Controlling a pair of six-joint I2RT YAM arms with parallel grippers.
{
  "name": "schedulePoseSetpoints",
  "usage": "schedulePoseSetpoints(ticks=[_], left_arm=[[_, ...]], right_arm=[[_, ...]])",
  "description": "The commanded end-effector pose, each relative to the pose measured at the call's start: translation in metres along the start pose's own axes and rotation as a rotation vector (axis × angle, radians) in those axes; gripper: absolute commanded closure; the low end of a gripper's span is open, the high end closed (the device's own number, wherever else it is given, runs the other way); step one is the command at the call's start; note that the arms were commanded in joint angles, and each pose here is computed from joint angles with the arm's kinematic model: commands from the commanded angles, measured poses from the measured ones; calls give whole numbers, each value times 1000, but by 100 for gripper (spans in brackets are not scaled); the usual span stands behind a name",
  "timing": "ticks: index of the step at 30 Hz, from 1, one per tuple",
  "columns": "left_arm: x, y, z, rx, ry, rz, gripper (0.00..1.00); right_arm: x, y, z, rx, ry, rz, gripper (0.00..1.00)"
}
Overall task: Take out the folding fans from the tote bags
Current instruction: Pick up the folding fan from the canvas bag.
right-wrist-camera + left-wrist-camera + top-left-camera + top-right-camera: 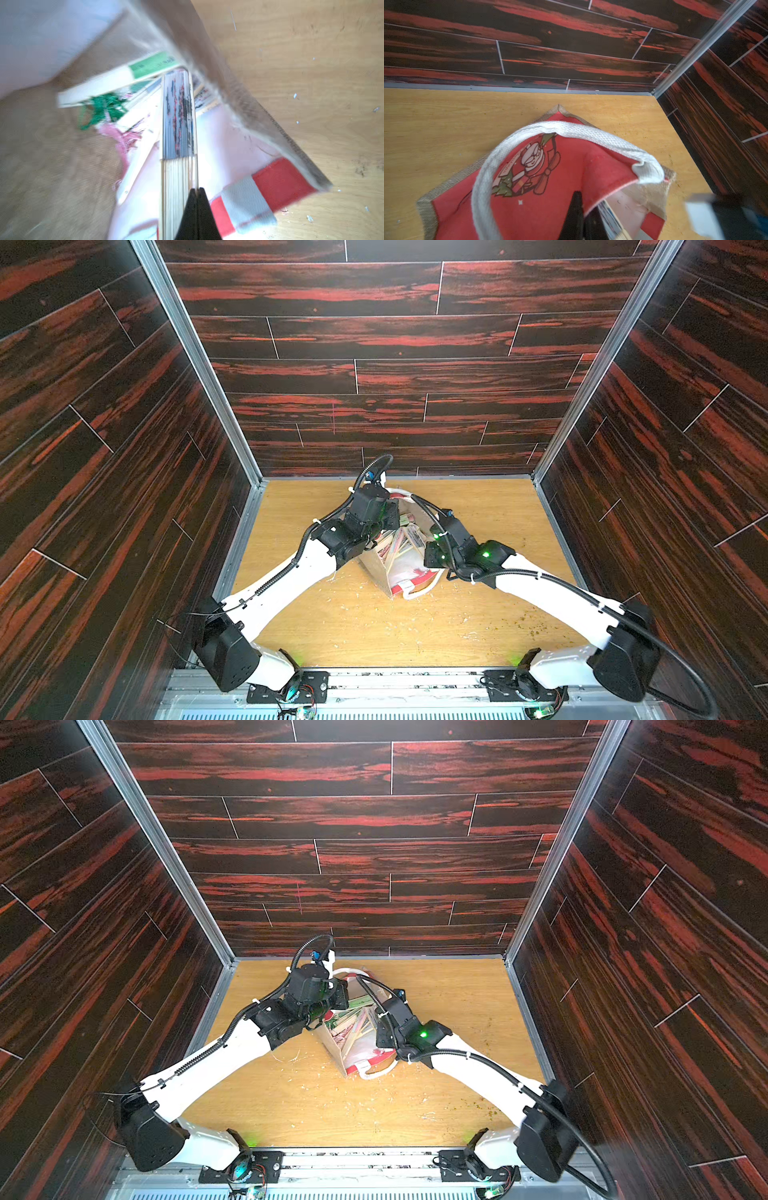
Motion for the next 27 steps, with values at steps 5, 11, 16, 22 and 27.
schedulePoseSetpoints(ticks=[5,11,16,22,27], left_arm=[[6,-3,-25,-86,-41,-150,100],[25,7,-35,-110,-84,-222,100],[33,16,-45,-117,-71,-249,100],[37,17,-49,-112,-31,-306,100],[44,10,-48,-122,-13,-351,100]], right_arm=[[-6,-31,-2,-41,-37,-18,100],[-15,-52,-2,-80,-61,-22,100],[-24,-70,-1,-121,-64,-16,100],[-39,-85,-4,-193,-75,92,100],[-56,-91,-10,-257,-66,169,100]])
Point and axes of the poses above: each gripper's point midway between its finger pads, its own y axis out along the fingers, its own x axis along the line the jaws close on, z = x × y, the point moved 10 cm from there along -y, back along the fingers, and after that the axes turned 4 degrees about y, right-handed, at the moved point
